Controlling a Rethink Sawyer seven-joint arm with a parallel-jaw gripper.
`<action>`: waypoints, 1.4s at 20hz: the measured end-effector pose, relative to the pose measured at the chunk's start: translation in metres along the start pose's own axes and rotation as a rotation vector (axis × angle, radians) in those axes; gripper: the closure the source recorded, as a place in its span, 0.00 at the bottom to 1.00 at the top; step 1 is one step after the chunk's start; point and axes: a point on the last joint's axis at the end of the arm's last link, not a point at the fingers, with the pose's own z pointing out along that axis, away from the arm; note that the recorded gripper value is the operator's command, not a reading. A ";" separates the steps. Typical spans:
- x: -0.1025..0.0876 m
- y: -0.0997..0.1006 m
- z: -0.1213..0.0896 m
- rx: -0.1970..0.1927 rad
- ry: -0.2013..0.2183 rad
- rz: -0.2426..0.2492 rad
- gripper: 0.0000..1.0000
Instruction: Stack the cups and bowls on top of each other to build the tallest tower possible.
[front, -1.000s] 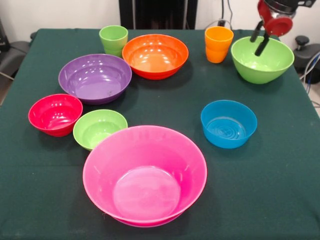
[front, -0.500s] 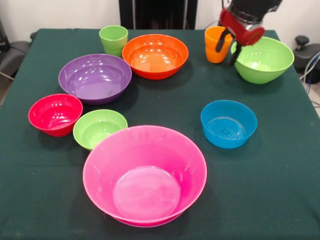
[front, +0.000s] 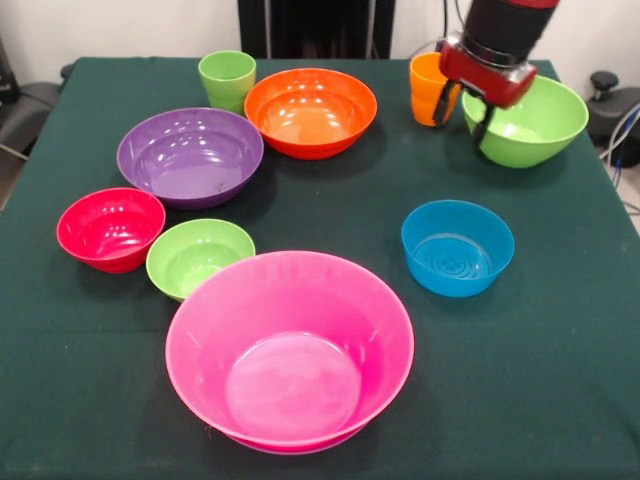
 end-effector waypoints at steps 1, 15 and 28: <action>0.005 0.008 0.000 -0.014 0.000 -0.049 0.00; 0.014 0.061 -0.010 -0.180 0.017 -0.381 0.00; -0.052 0.031 -0.053 -0.135 -0.044 -0.192 0.00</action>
